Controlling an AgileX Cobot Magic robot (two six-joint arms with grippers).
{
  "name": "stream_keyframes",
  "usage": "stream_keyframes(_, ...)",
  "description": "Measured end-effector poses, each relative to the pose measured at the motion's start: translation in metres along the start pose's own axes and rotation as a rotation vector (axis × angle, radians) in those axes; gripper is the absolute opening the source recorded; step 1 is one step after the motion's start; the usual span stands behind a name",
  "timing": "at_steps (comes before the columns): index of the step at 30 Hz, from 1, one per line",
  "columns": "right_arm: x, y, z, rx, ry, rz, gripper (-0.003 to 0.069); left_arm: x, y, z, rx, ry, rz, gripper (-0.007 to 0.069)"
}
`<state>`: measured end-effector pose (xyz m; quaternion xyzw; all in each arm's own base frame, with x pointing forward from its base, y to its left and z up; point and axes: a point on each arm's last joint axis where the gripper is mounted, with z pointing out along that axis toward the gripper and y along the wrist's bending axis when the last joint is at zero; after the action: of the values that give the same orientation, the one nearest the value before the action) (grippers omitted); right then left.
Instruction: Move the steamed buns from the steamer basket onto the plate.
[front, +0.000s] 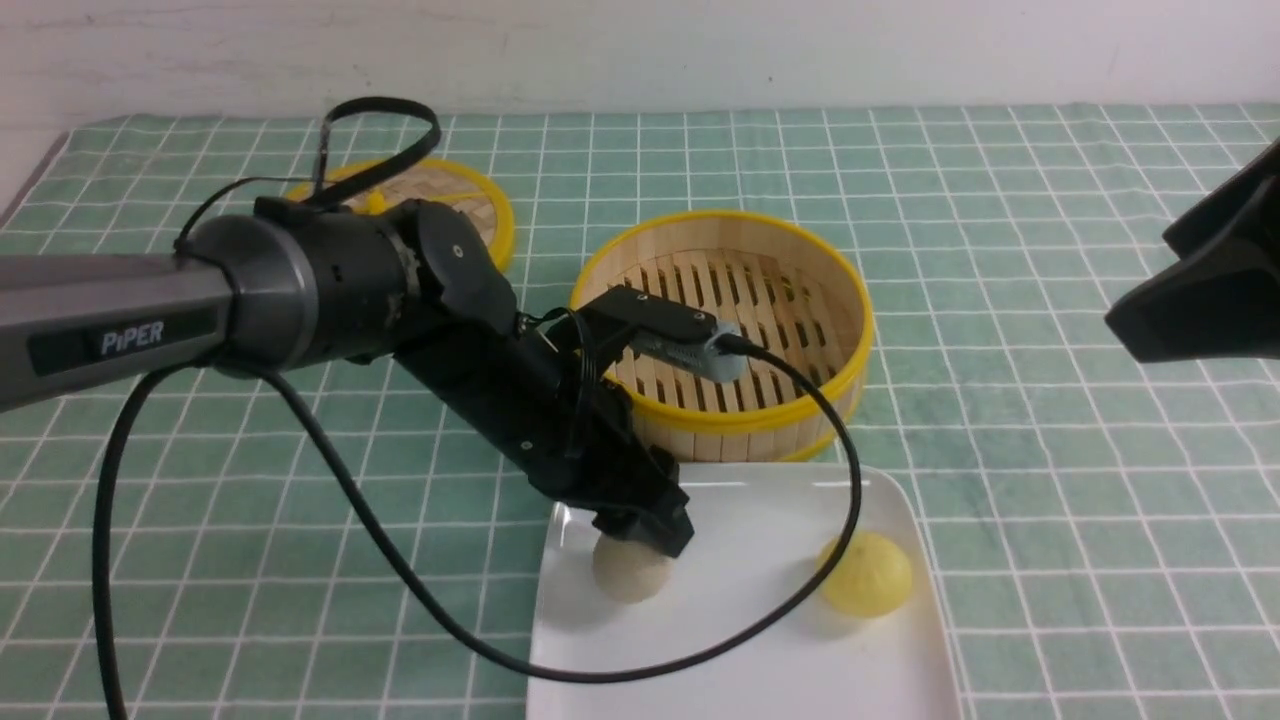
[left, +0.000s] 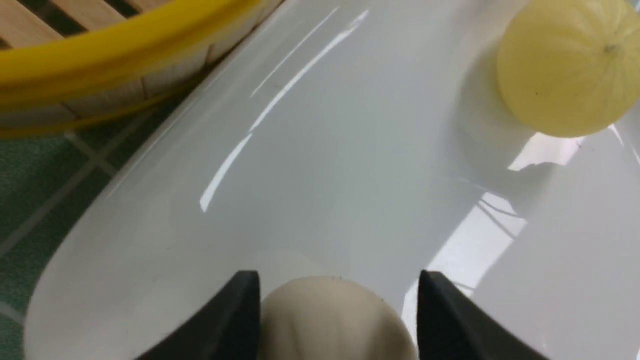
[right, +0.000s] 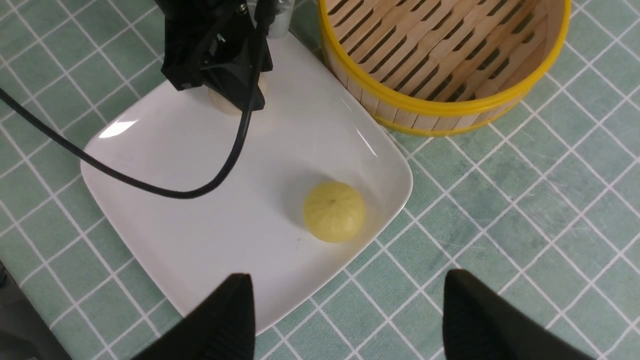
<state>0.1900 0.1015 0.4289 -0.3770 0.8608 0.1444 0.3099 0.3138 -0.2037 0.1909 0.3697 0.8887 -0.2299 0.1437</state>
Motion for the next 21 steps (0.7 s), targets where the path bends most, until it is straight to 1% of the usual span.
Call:
stream_keyframes(3, 0.0, 0.0, 0.0, -0.001, 0.0, -0.001, 0.0496, -0.005, -0.002, -0.006, 0.012, -0.004, -0.001, 0.0491)
stream_keyframes(6, 0.0, 0.0, 0.0, -0.001, 0.0, -0.004, 0.0496, -0.026, -0.013, -0.037, 0.003, -0.074, 0.035, 0.0504)
stream_keyframes(9, -0.001, -0.001, -0.001, 0.021, -0.017, -0.012, 0.0496, -0.047, -0.027, -0.083, -0.059, -0.194, 0.101, 0.0505)
stream_keyframes(11, -0.005, -0.005, -0.005, 0.083, -0.08, -0.026, 0.0496, -0.061, -0.039, -0.126, -0.138, -0.303, 0.166, 0.0505)
stream_keyframes(13, -0.01, -0.009, -0.016, 0.185, -0.183, -0.05, 0.0495, -0.067, -0.052, -0.168, -0.23, -0.404, 0.216, 0.0505)
stream_keyframes(15, -0.014, -0.012, -0.034, 0.302, -0.314, -0.067, 0.0495, -0.067, -0.069, -0.223, -0.356, -0.531, 0.251, 0.0505)
stream_keyframes(16, -0.014, -0.011, -0.047, 0.359, -0.374, -0.07, 0.0495, -0.063, -0.076, -0.245, -0.41, -0.582, 0.252, 0.0503)
stream_keyframes(18, -0.013, -0.009, -0.065, 0.432, -0.459, -0.074, 0.0495, -0.05, -0.09, -0.286, -0.504, -0.677, 0.23, 0.0499)
stream_keyframes(21, -0.005, -0.001, -0.092, 0.505, -0.551, -0.068, 0.0495, -0.027, -0.106, -0.327, -0.59, -0.782, 0.184, 0.0492)
